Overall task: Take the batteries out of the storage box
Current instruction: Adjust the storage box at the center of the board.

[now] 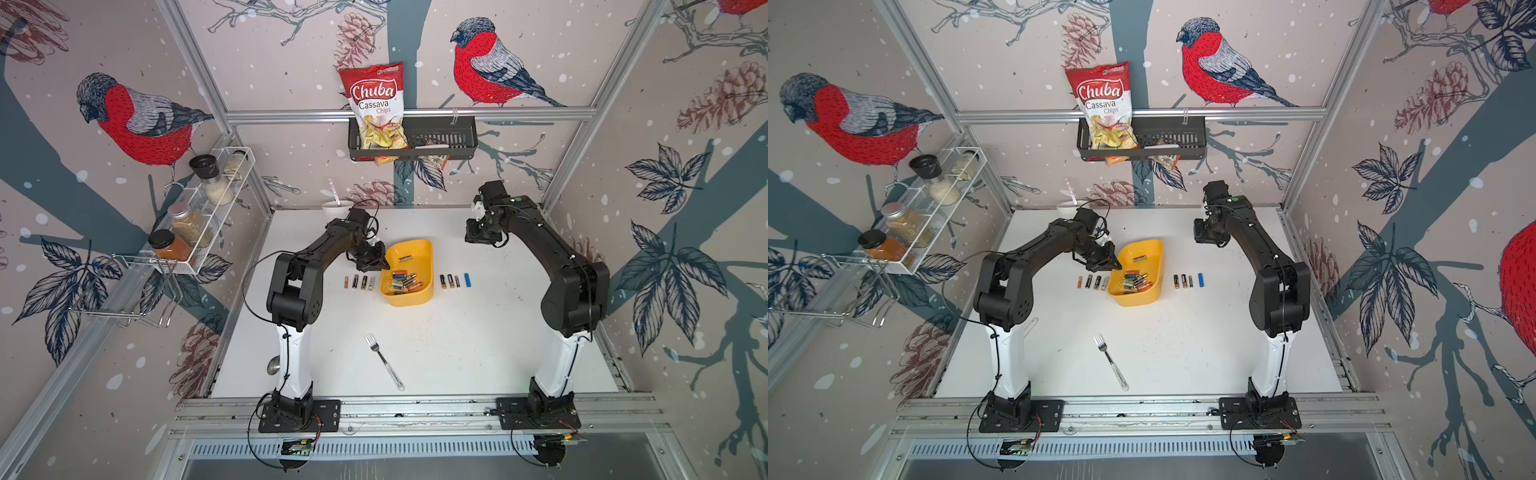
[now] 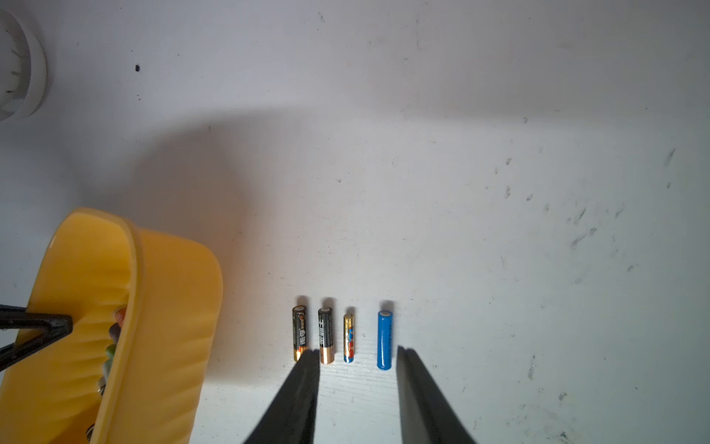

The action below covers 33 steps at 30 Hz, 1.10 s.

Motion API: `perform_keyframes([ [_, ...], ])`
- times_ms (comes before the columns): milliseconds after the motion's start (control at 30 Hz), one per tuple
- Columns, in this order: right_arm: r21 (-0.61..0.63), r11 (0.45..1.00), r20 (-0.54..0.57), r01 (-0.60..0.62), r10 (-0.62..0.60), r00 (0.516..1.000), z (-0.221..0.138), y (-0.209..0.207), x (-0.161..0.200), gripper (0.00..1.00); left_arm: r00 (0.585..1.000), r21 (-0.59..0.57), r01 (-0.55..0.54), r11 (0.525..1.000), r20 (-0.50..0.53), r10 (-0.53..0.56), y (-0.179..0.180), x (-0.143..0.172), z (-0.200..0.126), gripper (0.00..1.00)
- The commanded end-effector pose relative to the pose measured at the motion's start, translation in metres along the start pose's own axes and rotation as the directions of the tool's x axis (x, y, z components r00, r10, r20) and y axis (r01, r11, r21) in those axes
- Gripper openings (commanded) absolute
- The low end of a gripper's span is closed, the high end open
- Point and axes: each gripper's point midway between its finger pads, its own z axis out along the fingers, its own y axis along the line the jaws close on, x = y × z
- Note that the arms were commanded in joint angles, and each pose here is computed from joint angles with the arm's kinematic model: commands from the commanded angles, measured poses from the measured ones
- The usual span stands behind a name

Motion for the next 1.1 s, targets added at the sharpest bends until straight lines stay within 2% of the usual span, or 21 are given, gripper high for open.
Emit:
perform_keyframes([
  [0,-0.013,1.0,-0.004,0.007,-0.007,1.0,-0.003,0.002,0.0,0.4,1.0,0.196,-0.001,0.981,-0.012,0.004,-0.031,0.002,-0.009,0.0],
  [100,-0.014,1.0,-0.013,0.006,-0.007,1.0,0.0,0.002,0.001,0.4,1.0,0.157,-0.003,0.988,0.01,0.001,-0.026,-0.001,-0.011,0.0],
  [300,-0.021,1.0,-0.015,0.002,-0.003,1.0,0.002,0.004,0.001,0.4,0.997,-0.069,-0.007,0.998,0.07,0.012,0.0,-0.009,-0.016,0.0],
  [533,-0.025,1.0,-0.016,0.01,-0.01,1.0,0.003,0.009,-0.002,0.4,0.983,-0.334,-0.04,0.942,0.158,0.097,0.013,-0.022,-0.016,0.0],
  [767,-0.024,0.999,-0.03,0.026,-0.027,0.999,0.005,0.014,0.001,0.4,0.968,-0.408,-0.035,0.912,0.212,0.132,0.015,-0.026,-0.006,0.0],
  [1067,-0.024,0.999,-0.039,0.033,-0.034,0.999,0.007,0.017,0.005,0.4,0.964,-0.398,-0.031,0.917,0.231,0.133,0.02,-0.024,0.005,0.0],
])
